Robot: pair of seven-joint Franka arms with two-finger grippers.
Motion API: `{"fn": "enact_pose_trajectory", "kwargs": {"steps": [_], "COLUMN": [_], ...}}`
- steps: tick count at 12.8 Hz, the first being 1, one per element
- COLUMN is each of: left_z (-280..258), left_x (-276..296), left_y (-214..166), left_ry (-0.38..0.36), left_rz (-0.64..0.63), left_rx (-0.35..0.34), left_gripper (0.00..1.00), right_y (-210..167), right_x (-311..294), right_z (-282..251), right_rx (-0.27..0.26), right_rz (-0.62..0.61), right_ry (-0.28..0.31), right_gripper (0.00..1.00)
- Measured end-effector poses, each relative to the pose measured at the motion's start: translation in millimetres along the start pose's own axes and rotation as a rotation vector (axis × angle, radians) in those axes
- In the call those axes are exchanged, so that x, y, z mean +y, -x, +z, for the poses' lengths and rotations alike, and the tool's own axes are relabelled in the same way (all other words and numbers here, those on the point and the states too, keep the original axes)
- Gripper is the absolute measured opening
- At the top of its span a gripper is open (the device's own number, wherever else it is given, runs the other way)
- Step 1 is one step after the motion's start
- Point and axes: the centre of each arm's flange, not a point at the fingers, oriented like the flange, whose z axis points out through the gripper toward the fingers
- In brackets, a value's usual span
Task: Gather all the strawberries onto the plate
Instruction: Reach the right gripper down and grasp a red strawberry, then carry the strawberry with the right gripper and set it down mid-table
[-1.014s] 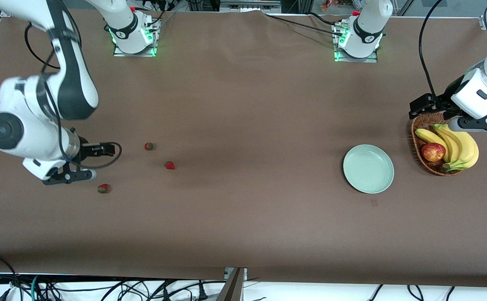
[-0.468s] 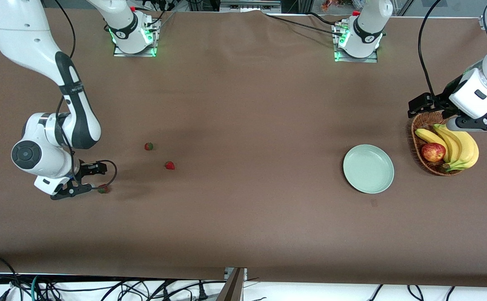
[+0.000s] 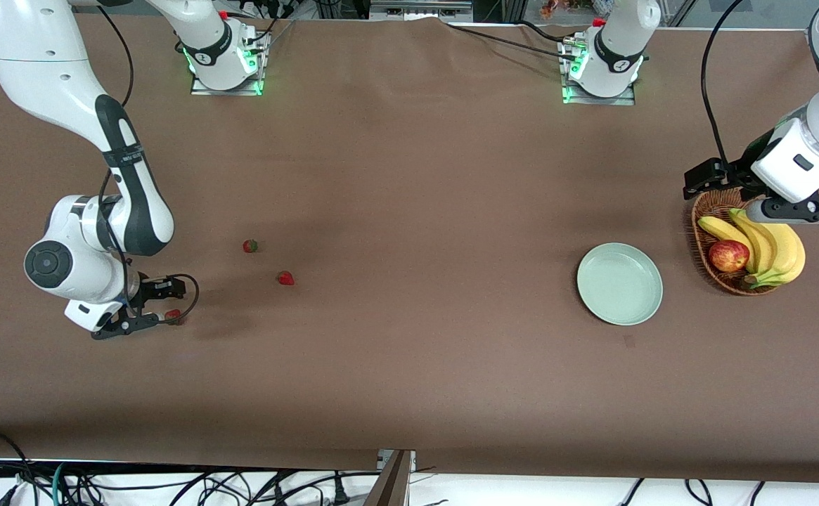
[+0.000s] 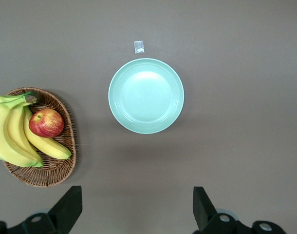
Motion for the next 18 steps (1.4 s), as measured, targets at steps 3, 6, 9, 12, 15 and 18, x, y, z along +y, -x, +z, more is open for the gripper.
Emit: {"fn": "enact_pose_trajectory", "kwargs": {"steps": [3,6,9,12,15,18], "left_z": [1,1,1,1,0,1], "left_x": [0,0,0,0,0,0], "left_y": [0,0,0,0,0,0], "left_ry": [0.000,0.000,0.000,0.000,0.000,0.000], "left_rz": [0.000,0.000,0.000,0.000,0.000,-0.001], "left_rx": [-0.001,-0.001,-0.001,-0.001,-0.001,-0.001], "left_gripper": [1.00,1.00,1.00,1.00,1.00,1.00], "right_y": [-6,-16,-29,-37,-39,-39], "right_x": [0,0,-1,-2,-3,-3], "right_z": [10,17,22,26,26,25], "right_rx": [-0.003,0.004,0.019,0.029,0.032,0.037], "right_rz": [-0.001,-0.006,-0.012,-0.017,-0.015,-0.006], "right_ry": [-0.001,0.003,0.010,0.015,0.012,0.003], "right_gripper": [0.90,0.80,0.74,0.59,0.40,0.32]}}
